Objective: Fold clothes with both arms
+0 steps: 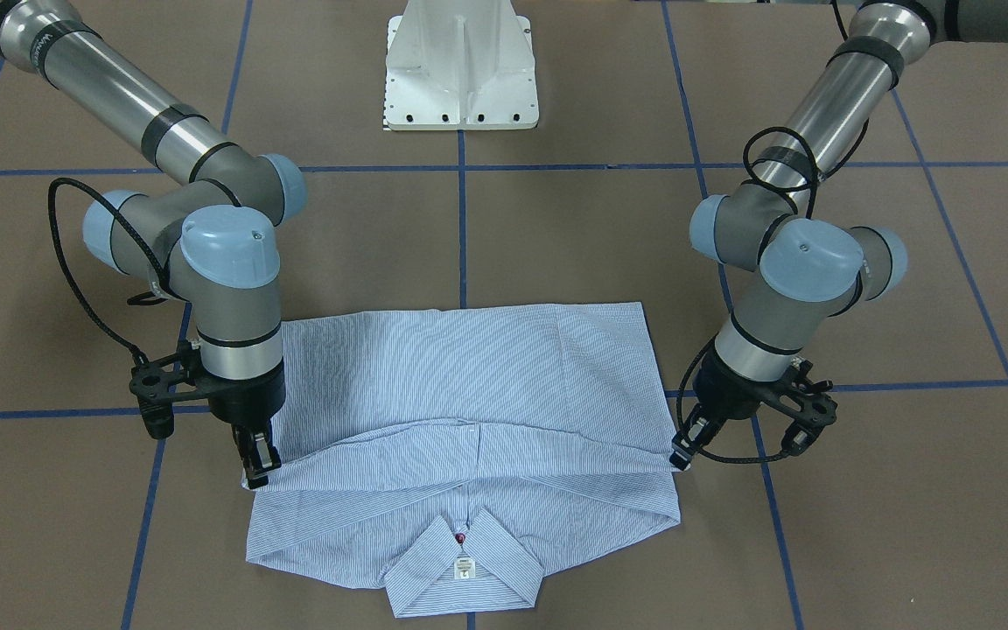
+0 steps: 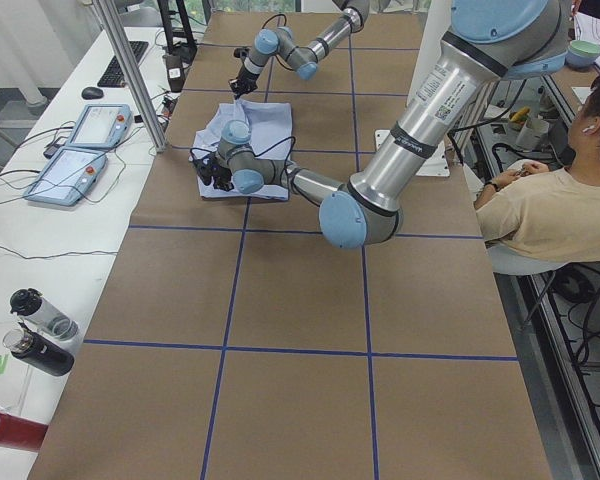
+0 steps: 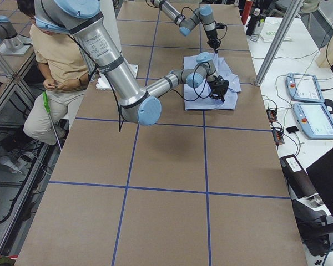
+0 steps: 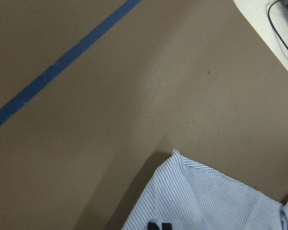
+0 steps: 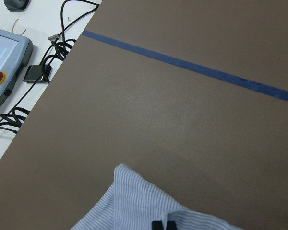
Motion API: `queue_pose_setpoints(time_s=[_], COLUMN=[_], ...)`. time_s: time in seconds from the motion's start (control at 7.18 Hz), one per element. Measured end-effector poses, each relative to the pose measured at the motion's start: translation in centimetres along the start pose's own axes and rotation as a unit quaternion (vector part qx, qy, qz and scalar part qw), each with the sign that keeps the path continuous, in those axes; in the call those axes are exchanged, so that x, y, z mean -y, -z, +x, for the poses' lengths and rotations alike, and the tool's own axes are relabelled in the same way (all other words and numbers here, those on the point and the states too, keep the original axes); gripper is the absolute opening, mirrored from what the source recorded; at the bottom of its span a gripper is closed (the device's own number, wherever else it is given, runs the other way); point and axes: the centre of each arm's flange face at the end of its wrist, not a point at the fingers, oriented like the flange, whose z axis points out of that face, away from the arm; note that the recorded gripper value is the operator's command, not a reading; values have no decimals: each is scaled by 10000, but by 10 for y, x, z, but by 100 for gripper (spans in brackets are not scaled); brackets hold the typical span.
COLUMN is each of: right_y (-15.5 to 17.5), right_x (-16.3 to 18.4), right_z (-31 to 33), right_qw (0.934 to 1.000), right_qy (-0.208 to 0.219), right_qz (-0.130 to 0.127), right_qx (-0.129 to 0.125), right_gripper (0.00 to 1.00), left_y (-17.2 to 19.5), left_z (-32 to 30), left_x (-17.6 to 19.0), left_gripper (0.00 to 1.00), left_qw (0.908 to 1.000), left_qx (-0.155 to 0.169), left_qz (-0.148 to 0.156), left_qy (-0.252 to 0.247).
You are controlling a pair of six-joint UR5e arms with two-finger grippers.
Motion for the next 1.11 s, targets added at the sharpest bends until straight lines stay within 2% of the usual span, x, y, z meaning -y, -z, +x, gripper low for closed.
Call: queue_pose_setpoints(time_s=[0.42, 1.11], right_y=[-12, -23], right_x=[0, 14], right_z=[2, -2], right_qw=[10000, 9999], right_qy=[-2, -55], right_qz=[-31, 86], right_qx=[53, 17], right_gripper=[0, 0], left_y=[-11, -17], left_z=[-7, -7], left_x=[-5, -9], left_gripper=[0, 0], left_qw=[10000, 9999], left_qx=[59, 62], left_qz=[54, 149], left_qy=[-26, -49])
